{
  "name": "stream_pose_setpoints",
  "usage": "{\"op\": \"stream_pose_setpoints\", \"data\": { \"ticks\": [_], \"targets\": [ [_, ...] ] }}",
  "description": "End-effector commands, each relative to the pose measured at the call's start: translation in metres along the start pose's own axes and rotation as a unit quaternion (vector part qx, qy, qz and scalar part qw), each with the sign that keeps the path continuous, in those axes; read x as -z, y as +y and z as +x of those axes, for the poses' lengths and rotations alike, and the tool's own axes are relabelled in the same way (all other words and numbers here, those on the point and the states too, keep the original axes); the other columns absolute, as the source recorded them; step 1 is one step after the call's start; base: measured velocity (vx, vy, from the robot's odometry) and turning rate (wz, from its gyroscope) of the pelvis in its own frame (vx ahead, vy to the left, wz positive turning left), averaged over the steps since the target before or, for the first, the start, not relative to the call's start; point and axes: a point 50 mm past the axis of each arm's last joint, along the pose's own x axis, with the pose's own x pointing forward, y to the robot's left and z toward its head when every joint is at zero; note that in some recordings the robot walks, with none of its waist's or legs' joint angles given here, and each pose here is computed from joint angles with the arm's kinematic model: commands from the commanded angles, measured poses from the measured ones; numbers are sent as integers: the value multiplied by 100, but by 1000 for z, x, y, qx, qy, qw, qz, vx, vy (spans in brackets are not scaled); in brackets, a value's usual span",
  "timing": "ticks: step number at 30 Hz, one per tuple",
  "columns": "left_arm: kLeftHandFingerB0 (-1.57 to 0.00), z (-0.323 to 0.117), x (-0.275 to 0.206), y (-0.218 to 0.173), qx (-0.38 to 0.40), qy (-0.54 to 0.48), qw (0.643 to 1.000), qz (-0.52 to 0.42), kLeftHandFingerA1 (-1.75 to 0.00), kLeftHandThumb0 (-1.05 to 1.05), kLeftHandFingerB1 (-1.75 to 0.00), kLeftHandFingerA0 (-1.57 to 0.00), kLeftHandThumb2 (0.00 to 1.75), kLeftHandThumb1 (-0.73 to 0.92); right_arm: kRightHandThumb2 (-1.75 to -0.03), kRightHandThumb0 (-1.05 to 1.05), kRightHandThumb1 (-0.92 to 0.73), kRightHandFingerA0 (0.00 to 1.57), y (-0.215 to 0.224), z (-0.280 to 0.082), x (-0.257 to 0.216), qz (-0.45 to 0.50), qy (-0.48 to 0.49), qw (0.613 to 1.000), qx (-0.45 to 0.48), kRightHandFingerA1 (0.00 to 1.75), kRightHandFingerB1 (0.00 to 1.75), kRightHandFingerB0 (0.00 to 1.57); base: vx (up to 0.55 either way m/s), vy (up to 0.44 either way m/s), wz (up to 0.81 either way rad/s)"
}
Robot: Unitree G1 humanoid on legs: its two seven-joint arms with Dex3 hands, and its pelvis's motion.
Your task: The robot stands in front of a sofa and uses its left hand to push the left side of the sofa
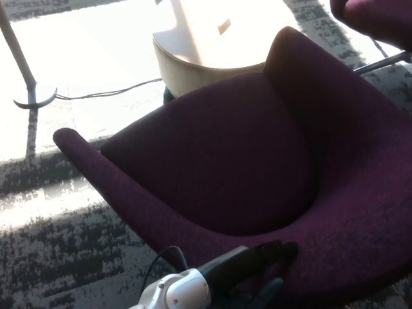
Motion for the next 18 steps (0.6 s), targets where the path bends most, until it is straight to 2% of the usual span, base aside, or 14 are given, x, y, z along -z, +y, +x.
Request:
{"op": "stream_pose_setpoints", "data": {
  "ticks": [1, 6, 8, 10, 14, 15, 18],
  "targets": [
    [-6, -11, 13, 2, 5, 12, 1000, 1, -20, -93, -13, -4, 125, 84, -60, -45, -65, 80, -2, -3, 5, -3, 5, 1000, 0, 70, 46, 72, 0, 0, 0],
    [-6, -12, 14, 3, -1, 11, 1000, 9, -21, -90, -16, -3, 125, 82, -60, -45, -65, 79, -2, -3, 4, -2, 5, 1000, 1, 67, 46, 71, 0, 0, 0],
    [-7, -16, 16, 4, -6, 7, 999, -33, -15, -97, -11, -5, 123, 81, -59, -45, -65, 81, -1, -3, 5, -3, 5, 1000, 0, 73, 47, 72, 0, 0, 0],
    [-8, -18, 19, 4, -6, 14, 999, -35, -10, -103, -5, -5, 125, 85, -59, -45, -65, 81, -1, -4, 5, -5, 5, 1000, 1, 76, 47, 73, 0, 0, 0],
    [-8, -18, 19, 4, -6, 17, 999, -36, -10, -103, -5, -5, 125, 85, -59, -45, -65, 81, -1, -3, 5, -6, 5, 1000, 1, 76, 47, 73, 0, 0, 0],
    [-3, -20, 22, 6, -16, 18, 999, -26, -23, -95, -16, -7, 115, 80, -60, -45, -65, 80, -2, -2, 4, -3, 6, 1000, 1, 72, 47, 72, 0, 0, 0],
    [-3, -21, 23, 7, -20, 19, 999, -22, -23, -95, -16, -7, 115, 80, -60, -45, -65, 80, -3, -2, 4, -2, 6, 1000, 1, 72, 47, 72, 0, 0, 0]
  ]
}}
